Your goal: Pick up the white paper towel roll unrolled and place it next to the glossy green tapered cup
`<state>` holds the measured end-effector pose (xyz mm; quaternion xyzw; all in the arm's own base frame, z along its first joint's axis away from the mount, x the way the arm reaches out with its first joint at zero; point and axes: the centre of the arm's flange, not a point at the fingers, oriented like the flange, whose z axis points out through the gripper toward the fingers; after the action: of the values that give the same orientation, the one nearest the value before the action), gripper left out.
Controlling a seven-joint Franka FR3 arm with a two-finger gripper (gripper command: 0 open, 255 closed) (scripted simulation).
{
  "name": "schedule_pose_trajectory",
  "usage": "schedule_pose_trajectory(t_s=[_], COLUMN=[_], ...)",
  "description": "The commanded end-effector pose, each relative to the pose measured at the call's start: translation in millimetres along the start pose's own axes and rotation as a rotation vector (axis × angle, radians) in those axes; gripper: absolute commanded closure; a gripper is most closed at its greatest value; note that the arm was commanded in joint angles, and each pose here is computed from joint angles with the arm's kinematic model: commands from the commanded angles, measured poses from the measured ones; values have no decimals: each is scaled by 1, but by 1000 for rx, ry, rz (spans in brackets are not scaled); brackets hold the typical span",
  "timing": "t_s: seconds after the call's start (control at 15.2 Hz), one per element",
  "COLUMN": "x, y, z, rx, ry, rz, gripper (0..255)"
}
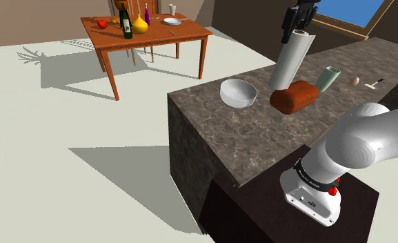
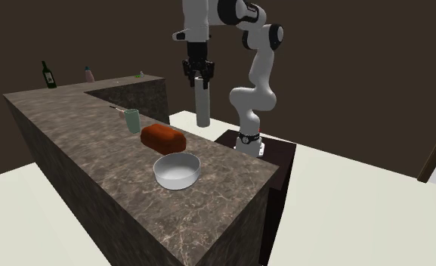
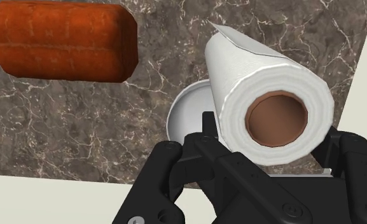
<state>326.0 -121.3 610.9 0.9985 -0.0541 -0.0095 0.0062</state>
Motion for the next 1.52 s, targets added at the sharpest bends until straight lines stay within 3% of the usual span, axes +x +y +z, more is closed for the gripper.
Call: schedule_pose_trajectory(t_s=[0.0,0.86,1.45], x=[-1,-2,-35], y=[-1,0,114], z=[-11,-78,-63], rx=[0,0,0], ry=[0,0,0], rz=[0,0,0], gripper=[255,255,255])
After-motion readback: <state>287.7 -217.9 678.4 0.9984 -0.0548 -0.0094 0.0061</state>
